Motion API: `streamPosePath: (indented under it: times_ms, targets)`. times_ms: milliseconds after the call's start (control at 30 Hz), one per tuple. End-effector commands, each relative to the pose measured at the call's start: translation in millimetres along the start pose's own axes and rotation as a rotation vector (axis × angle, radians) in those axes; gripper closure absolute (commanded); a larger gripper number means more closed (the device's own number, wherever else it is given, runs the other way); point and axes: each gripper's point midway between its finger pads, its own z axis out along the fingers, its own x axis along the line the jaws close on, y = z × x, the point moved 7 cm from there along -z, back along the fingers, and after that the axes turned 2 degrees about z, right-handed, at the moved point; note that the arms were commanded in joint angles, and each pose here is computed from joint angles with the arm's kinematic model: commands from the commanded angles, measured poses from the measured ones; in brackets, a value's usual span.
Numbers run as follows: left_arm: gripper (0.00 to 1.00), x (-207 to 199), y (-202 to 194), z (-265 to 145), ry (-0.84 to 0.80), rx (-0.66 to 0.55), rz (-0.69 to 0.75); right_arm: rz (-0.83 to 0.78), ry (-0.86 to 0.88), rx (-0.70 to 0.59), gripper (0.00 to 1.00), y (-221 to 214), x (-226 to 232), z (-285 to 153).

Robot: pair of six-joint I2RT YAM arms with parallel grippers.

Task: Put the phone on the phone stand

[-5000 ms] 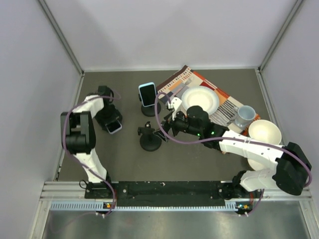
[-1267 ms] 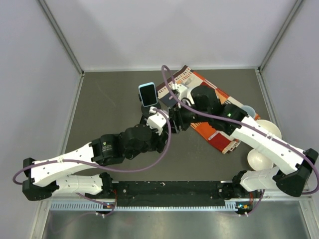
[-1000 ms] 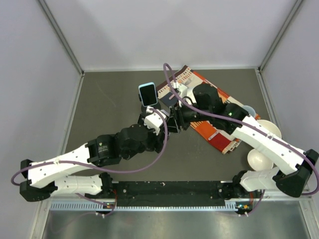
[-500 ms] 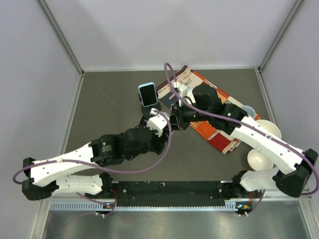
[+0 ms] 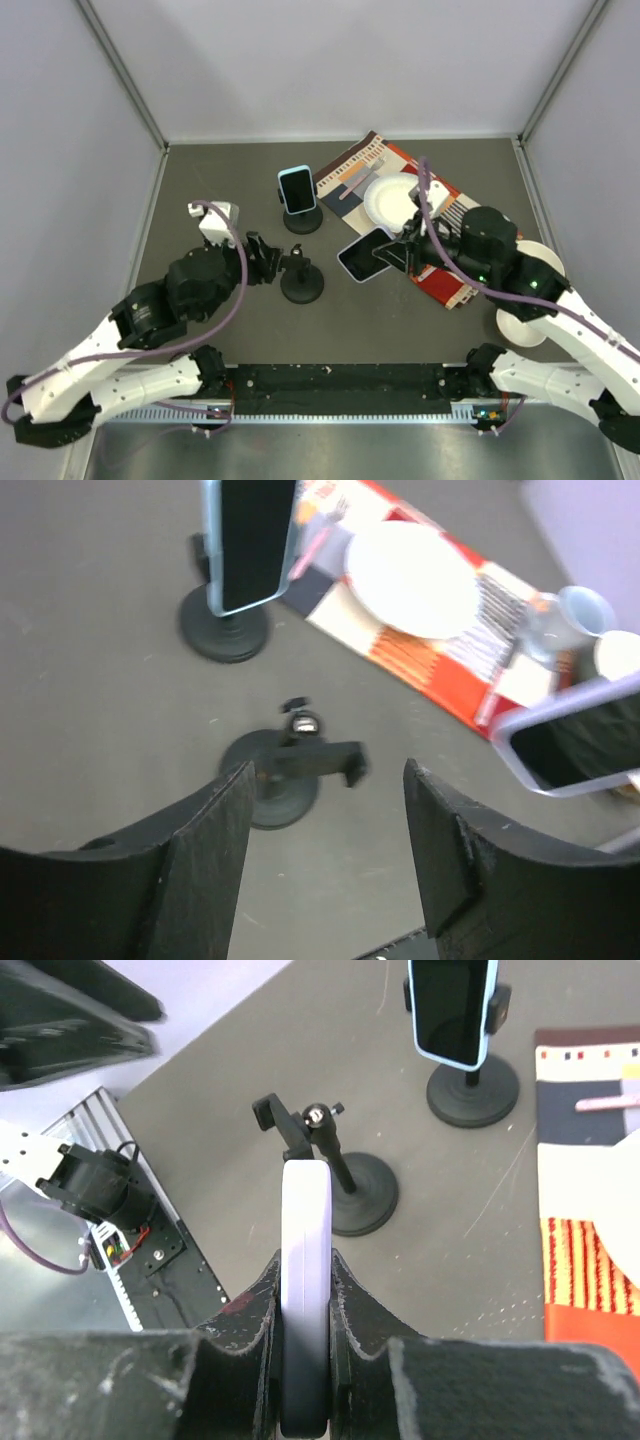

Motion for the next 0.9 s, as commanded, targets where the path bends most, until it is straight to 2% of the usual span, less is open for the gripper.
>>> streamPosePath:
  times_ms: [0, 100, 300, 433, 567, 867]
  targets:
    - [0.42, 27, -49, 32, 0.115, 0.233, -0.064, -0.095, 0.031, -0.197, 1.0, 30, 6, -14]
    - [0.47, 34, -57, 43, 0.132, 0.225, -0.051, -0.1, 0.074, -0.191, 1.0, 29, 11, -14]
    - [0.46, 33, -75, 53, 0.077, 0.203, -0.034, -0.089, 0.141, -0.158, 1.0, 24, 17, -9]
    - [0.47, 43, -93, 60, 0.121, 0.212, -0.011, -0.088, 0.157, -0.143, 1.0, 21, 17, -2]
    - [0.54, 44, -91, 64, 0.136, 0.207, 0.013, -0.082, 0.184, -0.13, 1.0, 18, 18, 5]
    - [0.54, 41, -79, 70, 0.114, 0.138, 0.065, -0.05, 0.228, -0.09, 1.0, 11, 19, 23]
